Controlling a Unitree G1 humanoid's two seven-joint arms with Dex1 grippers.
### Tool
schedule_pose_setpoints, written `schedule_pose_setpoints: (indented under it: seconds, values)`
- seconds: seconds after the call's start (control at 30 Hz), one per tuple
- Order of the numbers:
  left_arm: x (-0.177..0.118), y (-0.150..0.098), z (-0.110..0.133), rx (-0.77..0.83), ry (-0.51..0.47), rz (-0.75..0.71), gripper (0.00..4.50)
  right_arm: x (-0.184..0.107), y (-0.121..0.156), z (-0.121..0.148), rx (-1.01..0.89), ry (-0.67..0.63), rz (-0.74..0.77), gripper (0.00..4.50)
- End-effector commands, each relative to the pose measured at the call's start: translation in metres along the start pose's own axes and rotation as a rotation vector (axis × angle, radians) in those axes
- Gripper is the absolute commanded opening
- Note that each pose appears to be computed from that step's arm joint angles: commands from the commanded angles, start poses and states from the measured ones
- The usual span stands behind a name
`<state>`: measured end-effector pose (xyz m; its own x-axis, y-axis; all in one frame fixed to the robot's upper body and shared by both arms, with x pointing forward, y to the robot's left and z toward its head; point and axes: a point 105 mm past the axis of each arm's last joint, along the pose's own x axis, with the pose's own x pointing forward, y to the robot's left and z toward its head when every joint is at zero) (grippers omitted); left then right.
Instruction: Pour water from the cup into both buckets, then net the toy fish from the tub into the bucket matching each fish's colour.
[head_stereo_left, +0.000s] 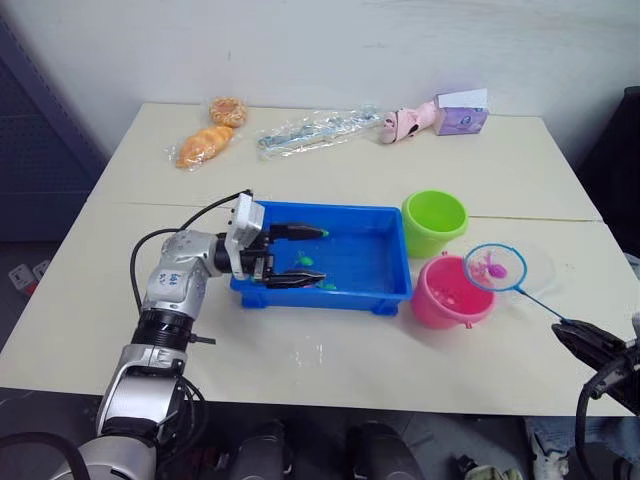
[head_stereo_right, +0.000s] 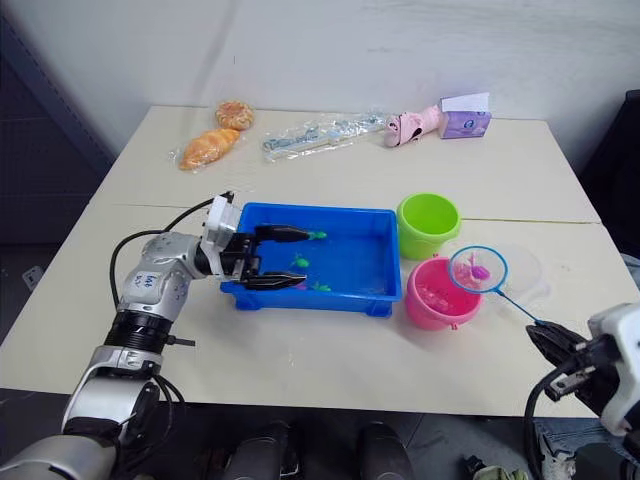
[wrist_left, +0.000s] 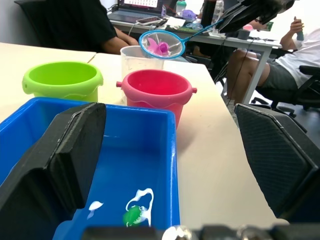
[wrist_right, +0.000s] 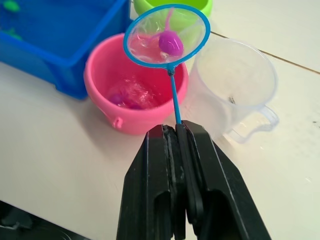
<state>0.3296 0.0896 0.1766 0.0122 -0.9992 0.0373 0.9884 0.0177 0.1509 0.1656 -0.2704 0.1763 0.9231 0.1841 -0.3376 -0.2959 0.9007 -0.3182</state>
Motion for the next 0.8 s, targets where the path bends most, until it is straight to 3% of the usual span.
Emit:
schedule_pose_setpoints:
  seconds: [0.03,0.27,0.47,0.8]
  values:
    - [0.007,0.0,0.009,0.031,-0.019,-0.03,4.43,0.0,0.006,0.017,-0.253,-0.082,-0.065,0.0]
    - [0.017,-0.003,0.007,0.044,-0.03,-0.041,4.43,0.012,0.011,0.001,-0.646,-0.092,-0.101,0.0]
    - [0.02,-0.003,0.007,0.039,-0.042,-0.032,4.43,0.018,0.008,0.007,-1.086,-0.156,-0.177,0.0]
    - [0.013,0.004,0.012,0.058,-0.045,0.01,4.43,0.019,0.006,-0.006,-1.314,-0.174,-0.228,0.0]
